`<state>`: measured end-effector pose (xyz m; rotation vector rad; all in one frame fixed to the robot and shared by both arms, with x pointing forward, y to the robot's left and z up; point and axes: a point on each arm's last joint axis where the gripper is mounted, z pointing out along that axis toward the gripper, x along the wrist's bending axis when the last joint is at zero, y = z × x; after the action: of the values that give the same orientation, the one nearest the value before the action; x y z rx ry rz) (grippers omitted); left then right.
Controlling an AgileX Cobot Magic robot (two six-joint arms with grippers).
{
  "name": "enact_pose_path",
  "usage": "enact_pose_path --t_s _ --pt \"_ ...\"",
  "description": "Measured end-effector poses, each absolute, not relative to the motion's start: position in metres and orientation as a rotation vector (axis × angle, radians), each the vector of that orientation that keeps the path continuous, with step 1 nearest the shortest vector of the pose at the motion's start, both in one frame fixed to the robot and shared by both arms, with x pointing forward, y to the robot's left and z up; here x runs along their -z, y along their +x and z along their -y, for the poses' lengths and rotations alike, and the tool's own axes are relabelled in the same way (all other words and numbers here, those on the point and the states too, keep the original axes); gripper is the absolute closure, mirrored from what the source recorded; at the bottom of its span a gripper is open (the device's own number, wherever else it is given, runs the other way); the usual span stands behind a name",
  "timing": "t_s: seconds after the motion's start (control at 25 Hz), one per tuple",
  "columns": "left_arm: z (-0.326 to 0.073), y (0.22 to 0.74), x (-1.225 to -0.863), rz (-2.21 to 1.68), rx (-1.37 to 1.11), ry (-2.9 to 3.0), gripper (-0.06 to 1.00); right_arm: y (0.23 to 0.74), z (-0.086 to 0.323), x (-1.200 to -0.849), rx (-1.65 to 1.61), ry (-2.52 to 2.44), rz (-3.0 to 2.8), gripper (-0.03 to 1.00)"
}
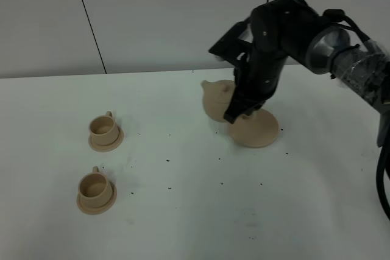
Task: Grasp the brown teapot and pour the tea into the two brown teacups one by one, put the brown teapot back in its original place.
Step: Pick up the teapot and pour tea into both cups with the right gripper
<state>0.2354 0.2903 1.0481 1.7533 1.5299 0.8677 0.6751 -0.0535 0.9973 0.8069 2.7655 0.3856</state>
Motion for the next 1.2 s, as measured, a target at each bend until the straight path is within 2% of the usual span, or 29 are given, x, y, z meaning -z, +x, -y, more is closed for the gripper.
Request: enact_pose_path --t_s 0.6,0.88,1.2 --pt "-0.29 0.235 -1.048 -1.53 -0.868 1.753 0.55 0.652 -0.004 -1.007 -0.447 0.629 -2.723 0.87" --pt "-0.29 0.235 -1.048 -1.53 -0.868 1.753 0.55 0.656 -0.036 -1.001 -0.465 0.592 -2.717 0.87" --pt "-0.29 0.235 -1.048 -1.53 -0.868 1.753 0.55 0.67 -0.047 -0.978 -0.482 0.584 -2.691 0.87"
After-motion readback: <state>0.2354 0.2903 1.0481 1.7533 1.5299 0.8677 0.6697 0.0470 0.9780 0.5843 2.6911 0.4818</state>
